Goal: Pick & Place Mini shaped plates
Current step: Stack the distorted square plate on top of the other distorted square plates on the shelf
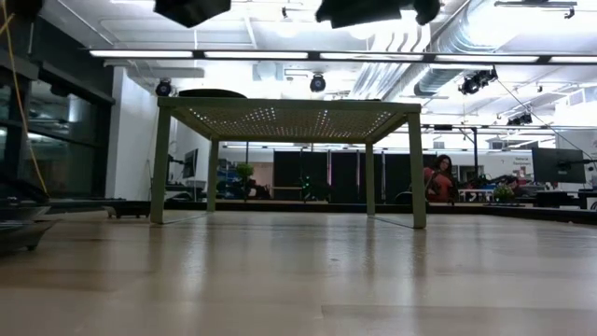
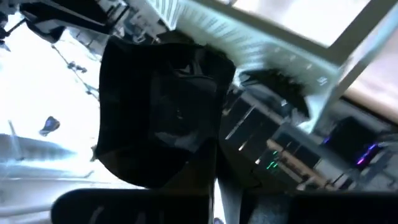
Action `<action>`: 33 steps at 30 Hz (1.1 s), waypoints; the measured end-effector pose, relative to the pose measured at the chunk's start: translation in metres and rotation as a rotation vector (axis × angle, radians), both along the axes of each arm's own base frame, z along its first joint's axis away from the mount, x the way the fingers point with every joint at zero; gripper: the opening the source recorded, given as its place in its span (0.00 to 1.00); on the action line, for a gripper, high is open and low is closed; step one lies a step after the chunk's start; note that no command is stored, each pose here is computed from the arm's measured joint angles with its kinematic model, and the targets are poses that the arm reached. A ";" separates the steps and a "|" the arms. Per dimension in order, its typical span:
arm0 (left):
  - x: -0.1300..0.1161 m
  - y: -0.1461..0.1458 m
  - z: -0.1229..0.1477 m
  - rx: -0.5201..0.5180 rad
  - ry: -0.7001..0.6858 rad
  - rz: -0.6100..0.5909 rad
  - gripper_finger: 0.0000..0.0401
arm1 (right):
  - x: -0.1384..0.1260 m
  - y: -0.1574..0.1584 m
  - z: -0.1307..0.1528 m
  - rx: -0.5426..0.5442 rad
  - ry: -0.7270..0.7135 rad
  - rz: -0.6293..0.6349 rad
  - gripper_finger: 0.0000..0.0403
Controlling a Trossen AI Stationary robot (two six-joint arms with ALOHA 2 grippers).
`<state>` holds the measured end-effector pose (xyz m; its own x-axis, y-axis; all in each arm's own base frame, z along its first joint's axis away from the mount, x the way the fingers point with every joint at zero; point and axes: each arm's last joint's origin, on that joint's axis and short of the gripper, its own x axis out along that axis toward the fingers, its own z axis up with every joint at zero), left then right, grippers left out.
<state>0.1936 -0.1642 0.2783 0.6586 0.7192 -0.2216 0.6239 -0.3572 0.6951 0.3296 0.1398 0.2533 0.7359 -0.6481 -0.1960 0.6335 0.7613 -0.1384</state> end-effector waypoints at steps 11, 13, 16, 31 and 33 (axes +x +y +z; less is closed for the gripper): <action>0.026 0.032 0.002 0.097 -0.064 0.116 0.00 | 0.023 0.002 0.004 -0.202 -0.014 -0.039 0.29; 0.031 0.035 0.002 0.113 -0.063 0.128 0.00 | 0.025 0.001 0.004 -0.225 -0.010 -0.042 0.29; 0.038 0.037 0.001 0.131 -0.045 0.140 0.00 | 0.028 -0.004 0.007 -0.236 -0.024 -0.045 0.29; 0.049 0.040 0.000 0.168 -0.026 0.154 0.00 | 0.039 -0.020 0.017 -0.242 -0.100 0.064 0.29; 0.050 0.043 0.000 0.166 -0.027 0.165 0.00 | 0.039 -0.020 0.018 -0.240 -0.107 0.067 0.29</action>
<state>0.2440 -0.1217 0.2783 0.5327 0.8430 -0.0750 0.6656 -0.3626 0.6523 0.3681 0.1198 0.2711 0.7871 -0.6156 0.0385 0.6034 0.7556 -0.2548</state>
